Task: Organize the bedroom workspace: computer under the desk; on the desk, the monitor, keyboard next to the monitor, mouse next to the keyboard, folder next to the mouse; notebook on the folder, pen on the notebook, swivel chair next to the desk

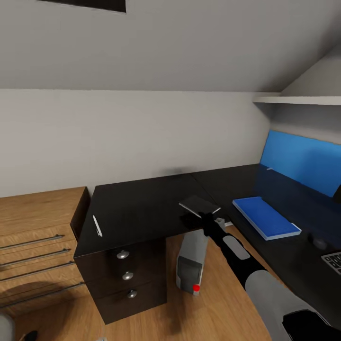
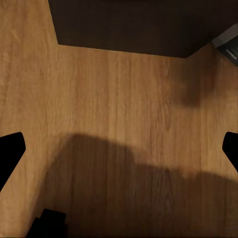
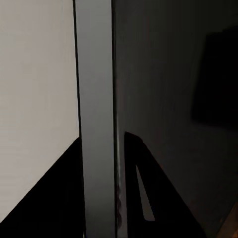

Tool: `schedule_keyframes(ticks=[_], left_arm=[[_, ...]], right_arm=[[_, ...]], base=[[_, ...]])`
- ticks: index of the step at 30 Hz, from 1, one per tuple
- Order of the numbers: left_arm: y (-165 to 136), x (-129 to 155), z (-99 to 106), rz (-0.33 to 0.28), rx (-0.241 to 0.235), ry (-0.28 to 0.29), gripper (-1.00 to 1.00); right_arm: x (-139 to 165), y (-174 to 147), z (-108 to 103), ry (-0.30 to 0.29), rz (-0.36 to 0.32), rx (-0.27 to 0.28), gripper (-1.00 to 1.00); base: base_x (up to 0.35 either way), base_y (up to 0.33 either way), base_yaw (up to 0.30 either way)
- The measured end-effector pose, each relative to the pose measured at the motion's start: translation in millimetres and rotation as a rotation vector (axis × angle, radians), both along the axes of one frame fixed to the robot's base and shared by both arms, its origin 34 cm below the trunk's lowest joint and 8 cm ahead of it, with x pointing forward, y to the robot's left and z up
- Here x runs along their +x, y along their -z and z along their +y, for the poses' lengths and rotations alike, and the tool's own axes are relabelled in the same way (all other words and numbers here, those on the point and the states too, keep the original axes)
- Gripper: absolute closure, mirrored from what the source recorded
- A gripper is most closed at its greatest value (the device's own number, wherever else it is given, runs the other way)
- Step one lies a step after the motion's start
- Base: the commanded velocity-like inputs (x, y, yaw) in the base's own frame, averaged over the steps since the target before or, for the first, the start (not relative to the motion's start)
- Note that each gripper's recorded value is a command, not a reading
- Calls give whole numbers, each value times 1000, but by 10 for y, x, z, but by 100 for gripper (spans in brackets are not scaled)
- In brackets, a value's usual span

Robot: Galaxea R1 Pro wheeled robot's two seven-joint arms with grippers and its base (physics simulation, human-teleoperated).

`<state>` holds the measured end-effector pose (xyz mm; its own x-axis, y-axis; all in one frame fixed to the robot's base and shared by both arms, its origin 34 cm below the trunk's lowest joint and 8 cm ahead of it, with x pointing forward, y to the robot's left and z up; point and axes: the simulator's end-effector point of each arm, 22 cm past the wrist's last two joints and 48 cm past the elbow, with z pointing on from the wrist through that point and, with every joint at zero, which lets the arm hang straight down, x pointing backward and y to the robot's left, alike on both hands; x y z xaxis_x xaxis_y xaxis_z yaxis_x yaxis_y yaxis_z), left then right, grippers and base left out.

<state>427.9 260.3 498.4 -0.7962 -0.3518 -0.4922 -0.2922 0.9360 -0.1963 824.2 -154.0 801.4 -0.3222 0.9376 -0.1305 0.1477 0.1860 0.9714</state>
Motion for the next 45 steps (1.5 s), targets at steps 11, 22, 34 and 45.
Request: schedule_keyframes(ticks=[11,22,34,45], left_arm=[[98,-120,-255,24,50,88,-100],[106,-130,-263,27,51,89,-100],[104,-127,-252,26,53,87,-100],[105,-127,-248,26,53,85,-100]], right_arm=[[92,-194,-523,57,-42,-8,100],[131,-325,-808,116,-43,72,100],[103,-200,-858,137,-1,61,100],[106,-60,-1194,285,51,11,100]], base=[[0,-233,0],[46,-163,0],[90,-222,0],[-14,-111,0]])
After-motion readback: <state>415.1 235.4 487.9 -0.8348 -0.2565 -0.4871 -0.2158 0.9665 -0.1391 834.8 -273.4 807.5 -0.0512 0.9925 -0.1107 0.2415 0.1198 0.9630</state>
